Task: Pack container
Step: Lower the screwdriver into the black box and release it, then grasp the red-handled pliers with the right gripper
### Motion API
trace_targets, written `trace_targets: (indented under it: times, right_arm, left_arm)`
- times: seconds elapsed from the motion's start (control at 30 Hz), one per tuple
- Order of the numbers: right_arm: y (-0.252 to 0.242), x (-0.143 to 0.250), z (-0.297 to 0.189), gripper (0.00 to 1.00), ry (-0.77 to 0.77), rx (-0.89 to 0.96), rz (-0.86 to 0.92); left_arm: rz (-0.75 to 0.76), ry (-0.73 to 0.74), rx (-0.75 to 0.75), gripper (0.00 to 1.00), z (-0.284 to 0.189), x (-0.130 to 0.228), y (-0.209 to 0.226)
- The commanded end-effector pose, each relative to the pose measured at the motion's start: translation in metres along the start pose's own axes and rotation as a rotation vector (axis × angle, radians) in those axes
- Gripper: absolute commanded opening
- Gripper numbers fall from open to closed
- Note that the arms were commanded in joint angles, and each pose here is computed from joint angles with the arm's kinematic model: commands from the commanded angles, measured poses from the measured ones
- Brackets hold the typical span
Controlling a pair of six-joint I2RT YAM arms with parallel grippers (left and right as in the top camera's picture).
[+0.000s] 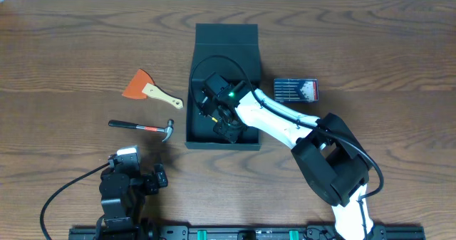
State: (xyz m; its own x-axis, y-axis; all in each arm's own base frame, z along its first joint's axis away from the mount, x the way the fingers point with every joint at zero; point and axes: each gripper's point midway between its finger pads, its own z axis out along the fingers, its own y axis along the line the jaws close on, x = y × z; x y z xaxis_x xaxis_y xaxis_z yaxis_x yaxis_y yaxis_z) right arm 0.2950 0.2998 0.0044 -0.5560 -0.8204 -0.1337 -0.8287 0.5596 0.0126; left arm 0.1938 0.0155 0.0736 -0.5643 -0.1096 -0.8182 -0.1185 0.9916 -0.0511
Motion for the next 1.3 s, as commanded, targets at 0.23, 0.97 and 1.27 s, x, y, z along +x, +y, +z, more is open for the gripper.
trace_targets:
  times: [0.23,0.97,1.27]
  right_arm:
    - [-0.006,-0.049,-0.107,0.53,-0.268,0.069,0.009]
    - [-0.047,0.145,-0.194,0.85,-0.333,0.246,0.495]
    - [-0.066,0.151,-0.143,0.9,-0.183,0.141,0.597]
  left_arm:
    - [0.008,0.014,-0.01,0.98,0.002,0.005,0.002]
    - [0.008,0.014,-0.011,0.99,0.002,0.005,0.002]
    - [0.008,0.014,-0.01,0.99,0.002,0.005,0.002]
